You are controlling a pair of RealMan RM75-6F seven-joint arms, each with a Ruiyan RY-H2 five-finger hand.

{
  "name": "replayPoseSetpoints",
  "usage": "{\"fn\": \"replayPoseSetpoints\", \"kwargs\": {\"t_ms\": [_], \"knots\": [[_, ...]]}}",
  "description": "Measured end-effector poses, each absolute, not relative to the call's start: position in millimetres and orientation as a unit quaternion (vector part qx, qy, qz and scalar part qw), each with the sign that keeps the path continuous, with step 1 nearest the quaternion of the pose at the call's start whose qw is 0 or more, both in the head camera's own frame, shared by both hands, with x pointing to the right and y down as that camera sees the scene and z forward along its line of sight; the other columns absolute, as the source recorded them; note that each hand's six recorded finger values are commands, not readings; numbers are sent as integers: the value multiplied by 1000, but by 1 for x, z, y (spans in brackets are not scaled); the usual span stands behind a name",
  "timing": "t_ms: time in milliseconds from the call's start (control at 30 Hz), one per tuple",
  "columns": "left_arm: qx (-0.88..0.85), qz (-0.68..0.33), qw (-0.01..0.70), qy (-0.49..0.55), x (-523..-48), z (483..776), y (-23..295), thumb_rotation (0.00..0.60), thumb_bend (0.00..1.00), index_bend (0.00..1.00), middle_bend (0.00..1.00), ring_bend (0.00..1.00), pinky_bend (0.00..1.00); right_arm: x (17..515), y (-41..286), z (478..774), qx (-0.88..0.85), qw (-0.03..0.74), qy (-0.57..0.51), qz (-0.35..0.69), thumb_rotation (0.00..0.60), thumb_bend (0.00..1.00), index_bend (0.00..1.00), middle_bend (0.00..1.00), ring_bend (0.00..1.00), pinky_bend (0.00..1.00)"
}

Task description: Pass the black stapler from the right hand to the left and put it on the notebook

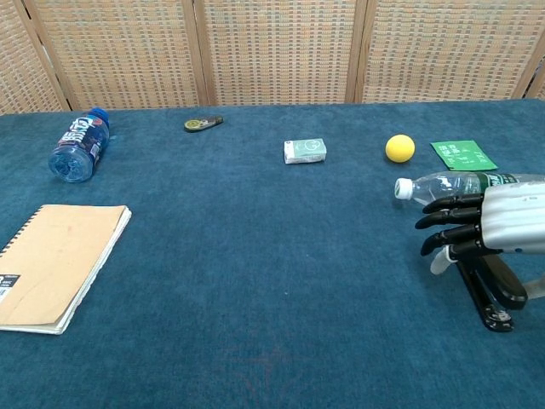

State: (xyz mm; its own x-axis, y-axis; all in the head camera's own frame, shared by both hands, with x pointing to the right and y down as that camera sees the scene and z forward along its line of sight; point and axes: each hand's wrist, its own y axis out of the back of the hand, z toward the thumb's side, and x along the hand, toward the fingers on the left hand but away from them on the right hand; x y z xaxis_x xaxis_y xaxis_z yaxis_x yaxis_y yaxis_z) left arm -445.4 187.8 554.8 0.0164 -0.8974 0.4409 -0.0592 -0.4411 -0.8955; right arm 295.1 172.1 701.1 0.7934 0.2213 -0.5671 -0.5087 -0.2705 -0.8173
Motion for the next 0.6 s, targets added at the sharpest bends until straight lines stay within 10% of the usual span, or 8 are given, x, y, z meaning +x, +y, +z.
{"fn": "replayPoseSetpoints", "kwargs": {"t_ms": [233,600], "knots": [[-616,-586,355,388,-446,556,187,600,0,0,0,0,0,289,171,709,-746,587,92,300,600,456,558,535,333,427],[-623,-584,345,389,-448,556,185,600,0,0,0,0,0,268,147,679,-744,618,20,252,600,496,583,555,351,467]]}}
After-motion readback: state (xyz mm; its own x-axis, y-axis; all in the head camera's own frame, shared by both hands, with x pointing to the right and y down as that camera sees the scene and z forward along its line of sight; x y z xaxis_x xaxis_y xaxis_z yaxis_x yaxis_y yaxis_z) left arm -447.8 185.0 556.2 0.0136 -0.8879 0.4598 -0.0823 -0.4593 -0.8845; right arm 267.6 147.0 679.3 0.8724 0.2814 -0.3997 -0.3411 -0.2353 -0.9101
